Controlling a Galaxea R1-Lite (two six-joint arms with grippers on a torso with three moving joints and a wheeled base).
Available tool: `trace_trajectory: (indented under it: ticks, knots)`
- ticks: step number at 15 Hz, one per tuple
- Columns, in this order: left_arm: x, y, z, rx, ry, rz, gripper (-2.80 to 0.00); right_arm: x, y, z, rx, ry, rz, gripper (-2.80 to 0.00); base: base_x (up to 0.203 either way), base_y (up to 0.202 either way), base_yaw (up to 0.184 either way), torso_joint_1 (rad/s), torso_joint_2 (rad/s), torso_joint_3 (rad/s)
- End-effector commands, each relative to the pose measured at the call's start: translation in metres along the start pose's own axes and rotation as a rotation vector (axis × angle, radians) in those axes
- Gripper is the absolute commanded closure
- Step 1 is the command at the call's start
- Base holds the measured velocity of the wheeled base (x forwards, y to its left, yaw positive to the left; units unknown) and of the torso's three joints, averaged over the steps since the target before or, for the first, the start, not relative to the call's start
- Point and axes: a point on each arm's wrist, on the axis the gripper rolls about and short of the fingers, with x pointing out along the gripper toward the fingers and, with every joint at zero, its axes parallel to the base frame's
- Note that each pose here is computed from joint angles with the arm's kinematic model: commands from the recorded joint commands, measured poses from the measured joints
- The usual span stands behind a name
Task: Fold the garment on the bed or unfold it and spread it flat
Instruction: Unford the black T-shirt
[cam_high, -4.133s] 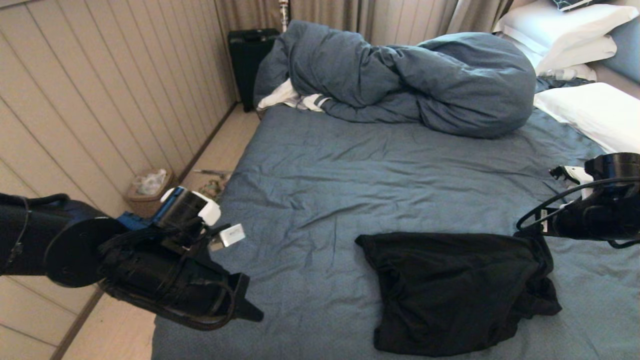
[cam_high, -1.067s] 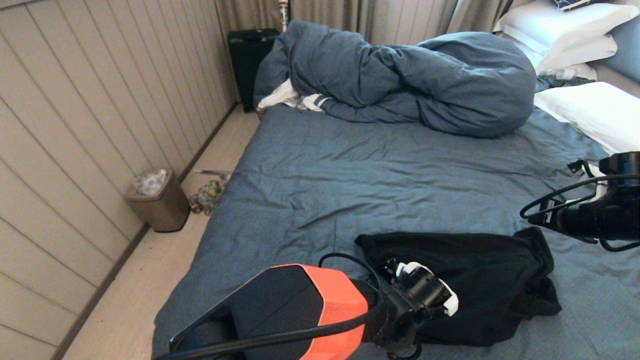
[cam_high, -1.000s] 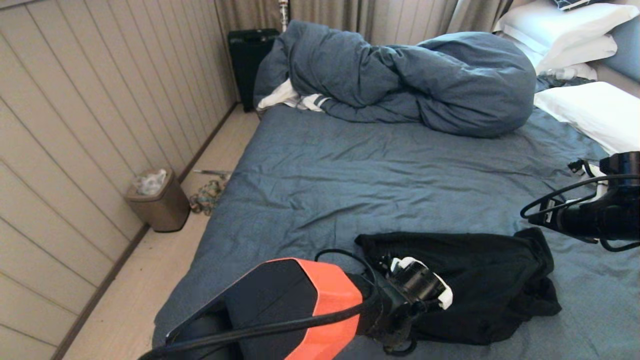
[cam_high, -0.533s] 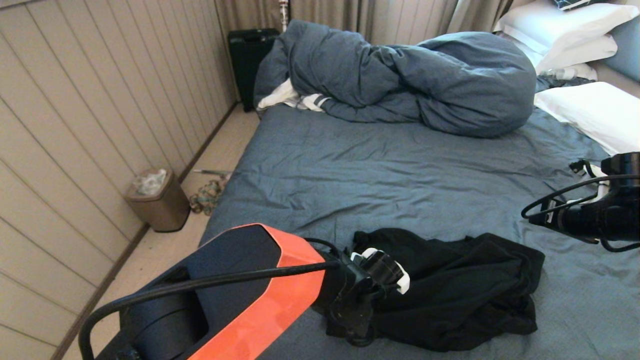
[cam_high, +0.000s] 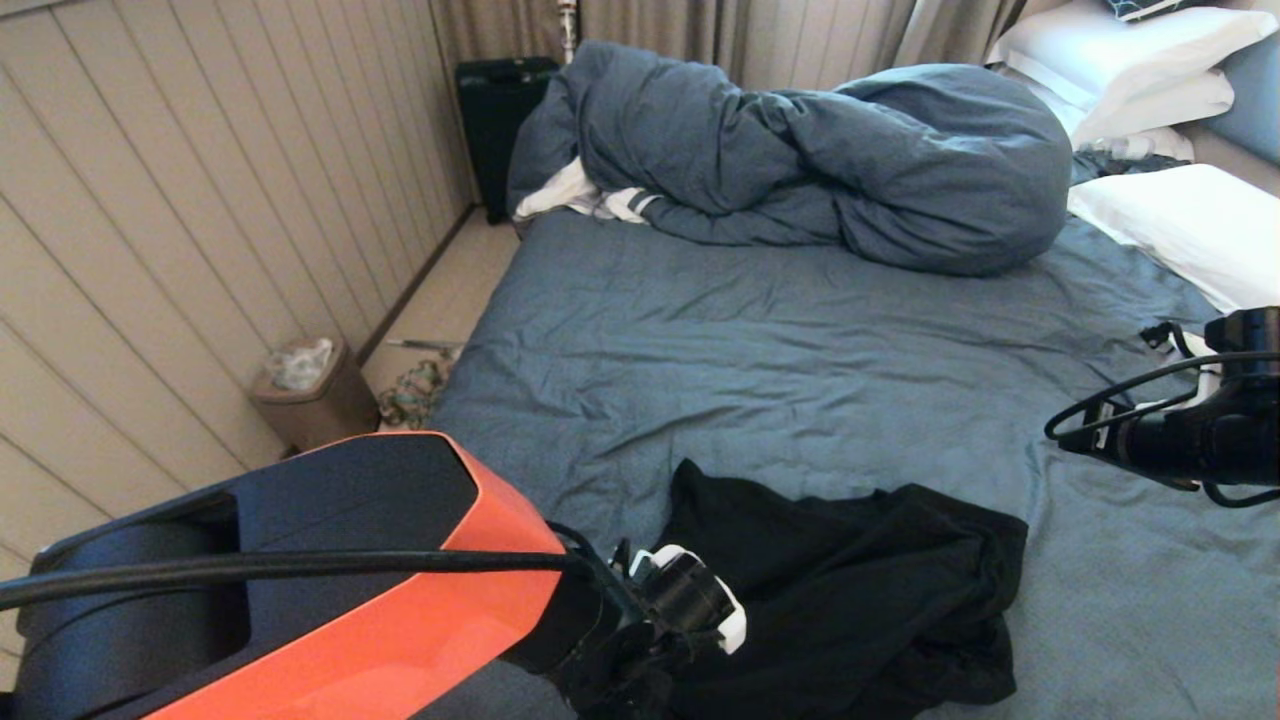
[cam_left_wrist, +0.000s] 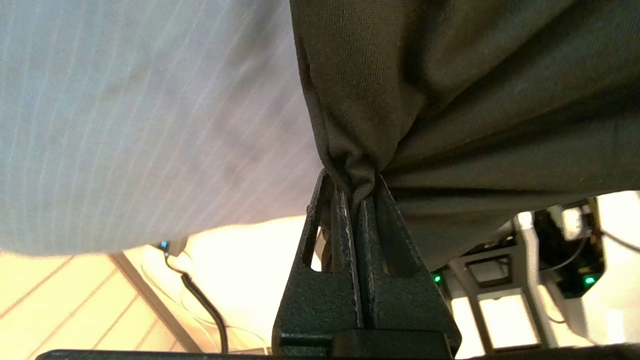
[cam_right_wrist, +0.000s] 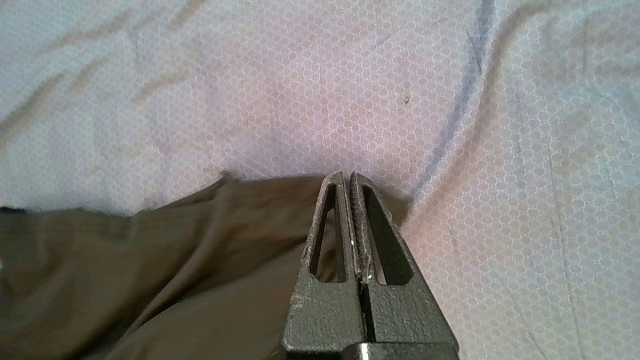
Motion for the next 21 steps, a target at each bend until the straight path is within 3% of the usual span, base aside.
trace_trajectory:
  ticks: [1,6,7,13,16,17,18,21]
  knots:
    - [-0.007,0.011,-0.009,-0.021,-0.018,-0.003,0.0,0.0,0.0,-0.002,0.001,0.004,0.002,0.0,0.0,0.0,0.0,0.0,0.0,0.0]
    - [-0.001,0.009,-0.01,-0.028,-0.031,-0.012,0.0,0.001,0.0,-0.004,-0.019,0.013,0.002,0.0,0.0,0.0,0.0,0.0,0.0,0.0]
    - [-0.002,0.009,-0.009,-0.033,-0.035,-0.023,-2.8,0.001,0.0,-0.005,-0.02,0.016,0.002,0.0,0.0,0.0,0.0,0.0,0.0,0.0]
    - [-0.045,0.022,0.003,-0.089,-0.154,-0.116,-2.8,0.001,0.0,-0.006,-0.021,0.02,0.002,0.0,0.0,0.0,0.0,0.0,0.0,0.0]
    - [-0.079,0.038,0.019,-0.162,-0.258,-0.158,-2.8,0.001,0.0,-0.007,-0.02,0.024,0.003,0.0,0.0,0.0,0.0,0.0,0.0,0.0]
    - [-0.086,0.049,0.028,-0.2,-0.285,-0.163,-0.74,0.002,0.0,-0.009,-0.017,0.031,0.005,0.0,0.0,0.0,0.0,0.0,0.0,0.0]
    - [-0.09,0.058,0.036,-0.225,-0.296,-0.193,0.0,0.002,0.003,-0.012,-0.011,0.044,0.012,0.0,0.0,0.0,0.0,0.0,0.0,0.0]
    - [-0.1,0.086,0.063,-0.286,-0.277,-0.252,0.0,0.01,0.024,-0.024,-0.019,0.095,0.058,0.0,0.0,0.0,0.0,0.0,0.0,0.0]
